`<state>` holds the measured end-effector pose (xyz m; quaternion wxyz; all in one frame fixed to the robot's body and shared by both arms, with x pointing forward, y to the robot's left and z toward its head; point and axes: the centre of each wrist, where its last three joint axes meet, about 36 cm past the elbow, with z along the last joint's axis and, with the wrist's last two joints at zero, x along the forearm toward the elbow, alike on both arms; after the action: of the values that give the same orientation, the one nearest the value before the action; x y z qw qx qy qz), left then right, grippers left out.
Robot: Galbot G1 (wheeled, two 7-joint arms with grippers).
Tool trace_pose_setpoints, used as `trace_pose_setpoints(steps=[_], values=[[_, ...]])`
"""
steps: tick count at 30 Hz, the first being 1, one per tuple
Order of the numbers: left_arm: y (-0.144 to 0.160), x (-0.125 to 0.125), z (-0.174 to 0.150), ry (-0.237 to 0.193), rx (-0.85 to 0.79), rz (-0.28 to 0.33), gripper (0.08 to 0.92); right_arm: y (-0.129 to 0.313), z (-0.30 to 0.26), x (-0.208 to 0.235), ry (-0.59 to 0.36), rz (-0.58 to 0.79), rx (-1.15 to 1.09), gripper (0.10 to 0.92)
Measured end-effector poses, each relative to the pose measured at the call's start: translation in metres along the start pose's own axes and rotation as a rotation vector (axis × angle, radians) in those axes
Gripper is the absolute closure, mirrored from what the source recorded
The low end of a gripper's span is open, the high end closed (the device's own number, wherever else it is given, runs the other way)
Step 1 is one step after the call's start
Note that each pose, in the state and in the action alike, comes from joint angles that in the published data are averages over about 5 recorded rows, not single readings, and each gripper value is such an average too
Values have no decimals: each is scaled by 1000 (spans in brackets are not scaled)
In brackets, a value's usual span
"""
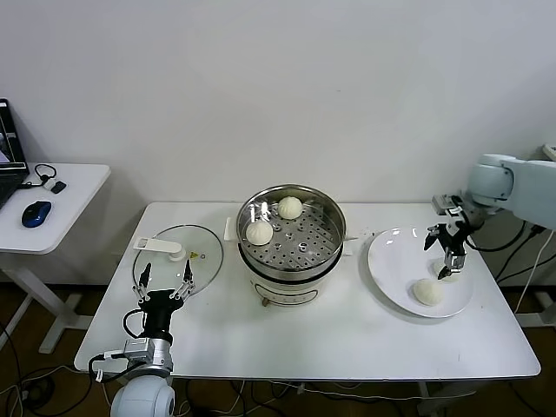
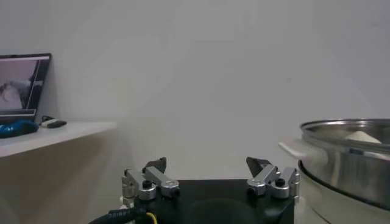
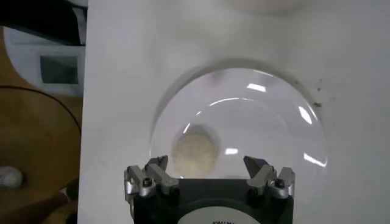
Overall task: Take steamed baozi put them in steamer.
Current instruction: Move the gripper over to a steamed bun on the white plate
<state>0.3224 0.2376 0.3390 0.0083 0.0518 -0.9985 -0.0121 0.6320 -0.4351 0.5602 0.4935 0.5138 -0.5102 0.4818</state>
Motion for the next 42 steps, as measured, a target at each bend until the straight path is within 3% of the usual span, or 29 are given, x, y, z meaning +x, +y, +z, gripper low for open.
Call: trace_pose_setpoints(steps=[16,42], values=[[-3,5,10,17,-6,2,177,4,14,-62,-4,-35,1,200],[-4,5,14,19,-7,1,177,-3,24,-92,10,-34,2,200]])
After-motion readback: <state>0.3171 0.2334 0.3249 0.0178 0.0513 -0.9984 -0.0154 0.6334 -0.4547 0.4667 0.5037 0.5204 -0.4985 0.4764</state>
